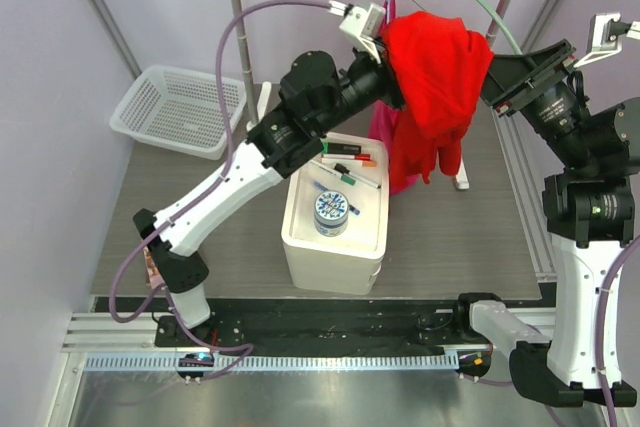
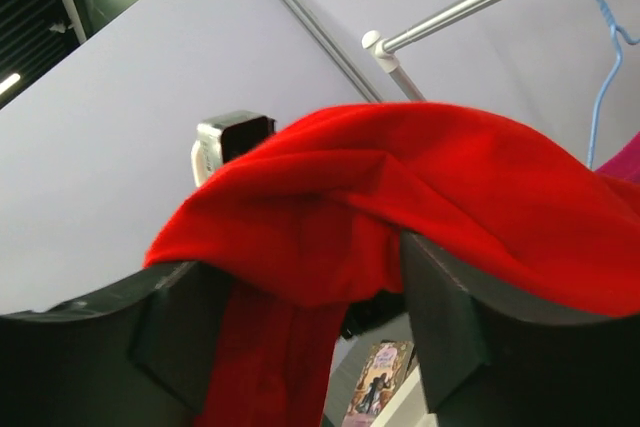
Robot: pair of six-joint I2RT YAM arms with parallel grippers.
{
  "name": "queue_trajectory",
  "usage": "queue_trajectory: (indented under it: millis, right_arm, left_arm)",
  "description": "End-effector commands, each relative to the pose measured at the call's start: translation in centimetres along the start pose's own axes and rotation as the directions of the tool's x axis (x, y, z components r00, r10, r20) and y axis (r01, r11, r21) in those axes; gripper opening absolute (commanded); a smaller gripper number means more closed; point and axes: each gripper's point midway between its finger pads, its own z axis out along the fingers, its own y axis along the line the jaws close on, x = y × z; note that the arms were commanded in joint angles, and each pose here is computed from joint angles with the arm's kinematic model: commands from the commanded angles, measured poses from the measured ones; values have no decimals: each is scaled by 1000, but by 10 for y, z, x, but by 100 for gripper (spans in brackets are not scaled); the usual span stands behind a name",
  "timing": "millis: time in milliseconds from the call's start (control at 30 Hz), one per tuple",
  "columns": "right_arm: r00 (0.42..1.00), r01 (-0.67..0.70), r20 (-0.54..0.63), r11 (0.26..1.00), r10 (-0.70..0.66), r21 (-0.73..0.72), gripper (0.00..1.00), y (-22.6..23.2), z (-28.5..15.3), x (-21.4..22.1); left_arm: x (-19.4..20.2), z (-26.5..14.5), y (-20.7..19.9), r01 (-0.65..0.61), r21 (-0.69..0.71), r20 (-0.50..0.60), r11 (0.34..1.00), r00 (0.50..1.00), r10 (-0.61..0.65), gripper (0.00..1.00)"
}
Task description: Remove the t-shirt from the hanger
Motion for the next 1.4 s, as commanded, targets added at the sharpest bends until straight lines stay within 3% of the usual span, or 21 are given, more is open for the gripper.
queue_trajectory:
  millis: [0, 133, 233, 333, 367, 433, 533, 600, 633, 833, 1000, 1167, 1367]
  right_arm:
    - [990, 138, 38, 990, -138, 3, 78, 8, -12, -4]
    - [978, 198, 55, 980, -199, 32, 84, 9, -18, -8]
    - [969, 233, 63, 970, -237, 75, 85, 6, -21, -12]
    - [956, 274, 72, 954, -283, 120, 92, 1, -25, -16]
    - [952, 284, 78, 949, -296, 138, 98, -2, -26, -17]
    - [945, 307, 70, 939, -321, 156, 100, -7, -26, -17]
    - [945, 311, 49, 935, -323, 170, 100, -17, -23, -14]
    - [947, 308, 36, 935, -319, 175, 100, -23, -21, -12]
    - [947, 310, 33, 934, -321, 179, 100, -26, -20, -11]
    - [960, 279, -22, 947, -279, 162, 100, -39, -6, 1]
    - [962, 272, -60, 950, -266, 154, 100, -48, 3, 11]
    - [960, 277, -80, 950, -268, 146, 100, -50, 5, 19]
    - [956, 290, -92, 948, -279, 131, 100, -46, 4, 25]
  left_arm:
    - [-121, -46, -29, -108, -9, 229, 994, 968, 107, 0]
    - [-169, -66, -29, -196, -59, 299, 979, 932, 205, 0]
    - [-200, -84, -5, -246, -174, 321, 954, 901, 291, 0]
    - [-210, -100, 22, -279, -271, 289, 921, 889, 354, 0]
    - [-223, -112, 40, -277, -323, 291, 905, 881, 374, 0]
    - [-231, -129, 77, -284, -417, 245, 863, 880, 408, 0]
    - [-245, -161, 125, -262, -521, 202, 813, 887, 415, 0]
    - [-248, -176, 141, -240, -532, 191, 812, 900, 392, 0]
    - [-262, -196, 160, -230, -588, 196, 776, 890, 412, 0]
    - [-293, -256, 228, -116, -680, 248, 724, 893, 376, 0]
    - [-295, -267, 275, -34, -683, 285, 730, 907, 309, 0]
    - [-289, -270, 325, -3, -725, 271, 689, 918, 289, 0]
    - [-279, -266, 362, 50, -716, 306, 696, 919, 250, 0]
